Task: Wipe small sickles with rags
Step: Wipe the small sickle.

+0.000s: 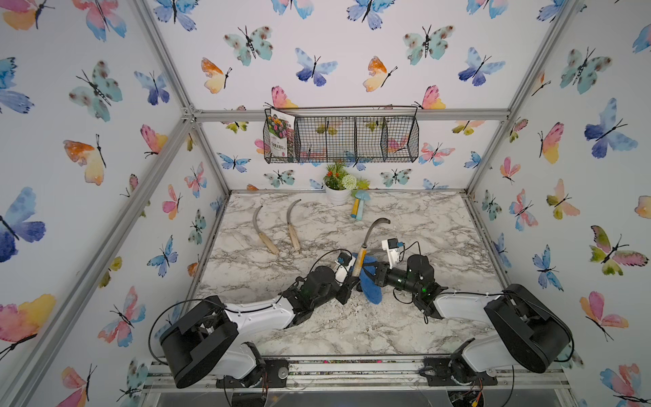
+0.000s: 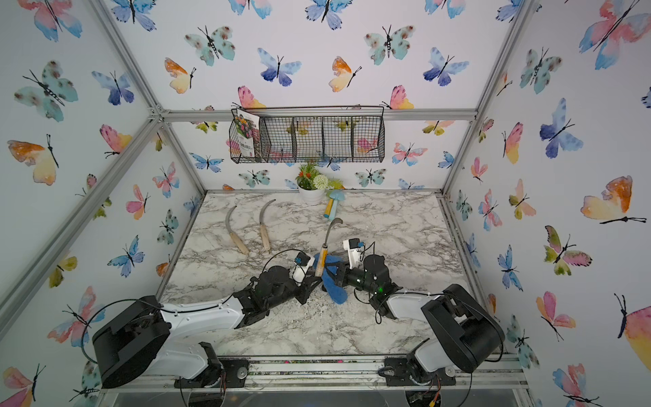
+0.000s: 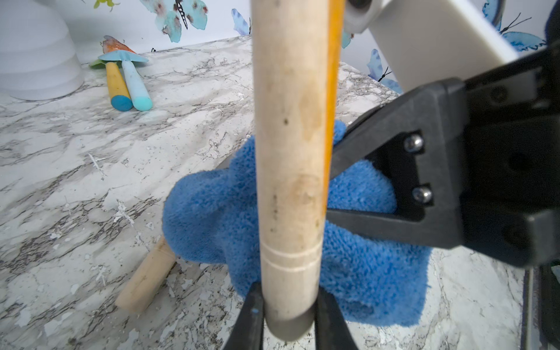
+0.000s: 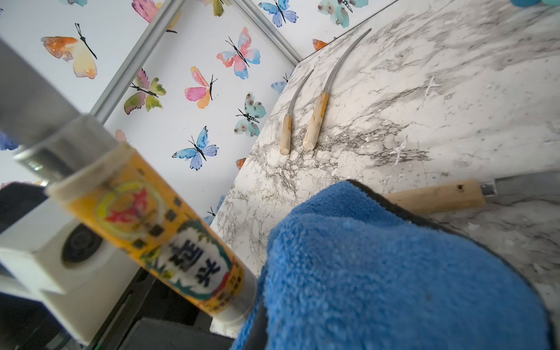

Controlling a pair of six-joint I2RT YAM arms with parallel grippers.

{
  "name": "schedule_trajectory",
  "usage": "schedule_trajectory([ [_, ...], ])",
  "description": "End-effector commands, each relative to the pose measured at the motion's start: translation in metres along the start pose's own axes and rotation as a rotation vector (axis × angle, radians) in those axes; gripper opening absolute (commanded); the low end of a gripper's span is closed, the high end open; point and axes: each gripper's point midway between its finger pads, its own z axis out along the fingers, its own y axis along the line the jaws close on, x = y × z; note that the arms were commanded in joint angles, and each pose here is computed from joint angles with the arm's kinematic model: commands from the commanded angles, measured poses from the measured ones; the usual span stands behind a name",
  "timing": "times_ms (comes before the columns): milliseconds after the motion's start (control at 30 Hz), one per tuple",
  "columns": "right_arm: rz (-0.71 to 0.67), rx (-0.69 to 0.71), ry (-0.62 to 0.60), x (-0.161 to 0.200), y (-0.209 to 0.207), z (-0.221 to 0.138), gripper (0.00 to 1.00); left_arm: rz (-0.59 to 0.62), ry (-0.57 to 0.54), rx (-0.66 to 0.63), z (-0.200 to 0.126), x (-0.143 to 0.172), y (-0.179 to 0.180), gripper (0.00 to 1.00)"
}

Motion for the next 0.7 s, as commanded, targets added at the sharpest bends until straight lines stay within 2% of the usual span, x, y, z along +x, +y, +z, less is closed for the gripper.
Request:
schedule_trajectory([
  [0,-0.058,-0.109,-0.031,-0.011,0.038,-0.005,0.02,0.009,-0.086,0.020,-0.003,-0.026,-0.007,0.00],
  [200,-0.143,-0.067,-0.148,-0.055,0.066,-0.027,0.02,0.007,-0.084,0.020,-0.002,-0.025,-0.007,0.00],
  [400,-0.186,-0.074,-0.207,-0.090,0.087,-0.040,0.02,0.008,-0.082,0.025,-0.002,-0.025,-0.008,0.00],
  [500,-0.182,-0.079,-0.185,-0.086,0.085,-0.036,0.02,0.008,-0.084,0.022,-0.002,-0.026,-0.007,0.00],
  [667,-0.114,-0.068,-0.107,-0.054,0.058,-0.025,0.02,0.009,-0.088,0.019,-0.002,-0.027,-0.007,0.00],
])
